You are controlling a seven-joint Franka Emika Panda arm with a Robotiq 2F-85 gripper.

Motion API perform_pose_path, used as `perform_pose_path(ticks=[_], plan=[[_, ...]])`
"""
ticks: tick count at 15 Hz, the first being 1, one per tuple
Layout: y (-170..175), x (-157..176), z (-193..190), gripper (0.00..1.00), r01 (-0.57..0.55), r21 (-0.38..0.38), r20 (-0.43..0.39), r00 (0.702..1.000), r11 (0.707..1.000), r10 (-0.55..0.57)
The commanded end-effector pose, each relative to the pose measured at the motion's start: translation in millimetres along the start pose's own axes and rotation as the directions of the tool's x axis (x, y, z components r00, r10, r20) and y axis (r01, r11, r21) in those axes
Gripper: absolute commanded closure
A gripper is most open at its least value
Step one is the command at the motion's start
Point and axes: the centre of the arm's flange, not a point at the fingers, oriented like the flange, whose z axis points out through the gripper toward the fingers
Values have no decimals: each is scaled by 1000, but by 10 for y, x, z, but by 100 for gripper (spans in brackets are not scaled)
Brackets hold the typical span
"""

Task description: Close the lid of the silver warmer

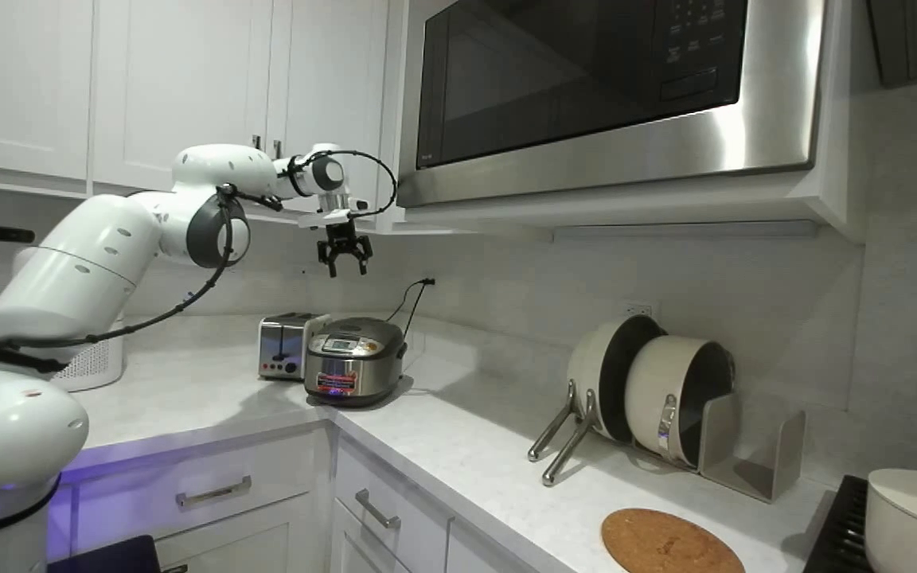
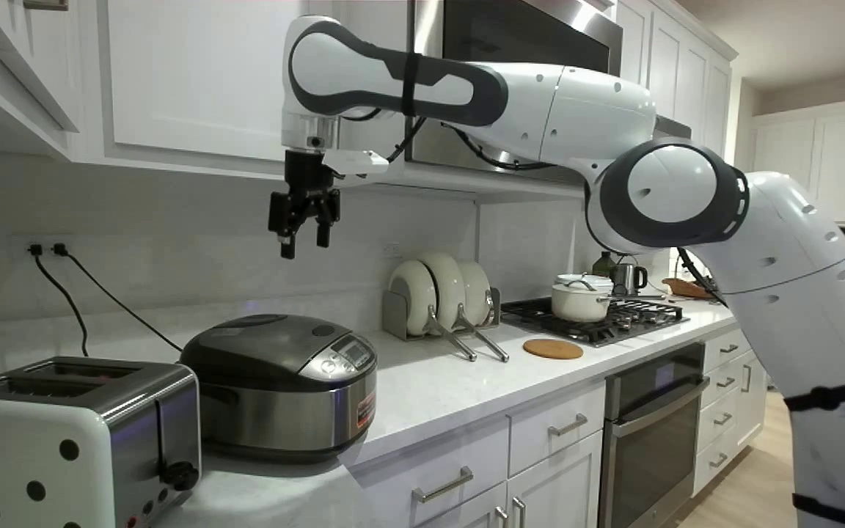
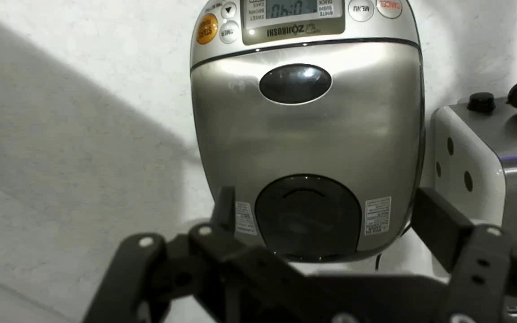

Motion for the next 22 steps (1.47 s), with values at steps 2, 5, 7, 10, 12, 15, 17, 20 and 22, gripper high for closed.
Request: perform_pose_path(ticks=[2,5,7,10,12,15,17,20,22], plan=[[152,-214,-553,0,-88,0,-40,995,996,88],[231,-381,-829,0,-159,-29,-80,984,987,156],[271,-470,-992,0,-207,-54,-96,975,977,201],[397,-616,-1167,0,-275,-102,-78,960,956,268],[482,-722,-1233,0,-314,-141,-34,949,939,312],[554,-877,-1310,0,-352,-187,43,930,917,365],[583,-975,-1359,0,-370,-200,81,917,907,392],[632,-1128,-1446,0,-404,-205,116,894,891,432],[679,-1233,-1525,0,-434,-214,117,878,875,465]])
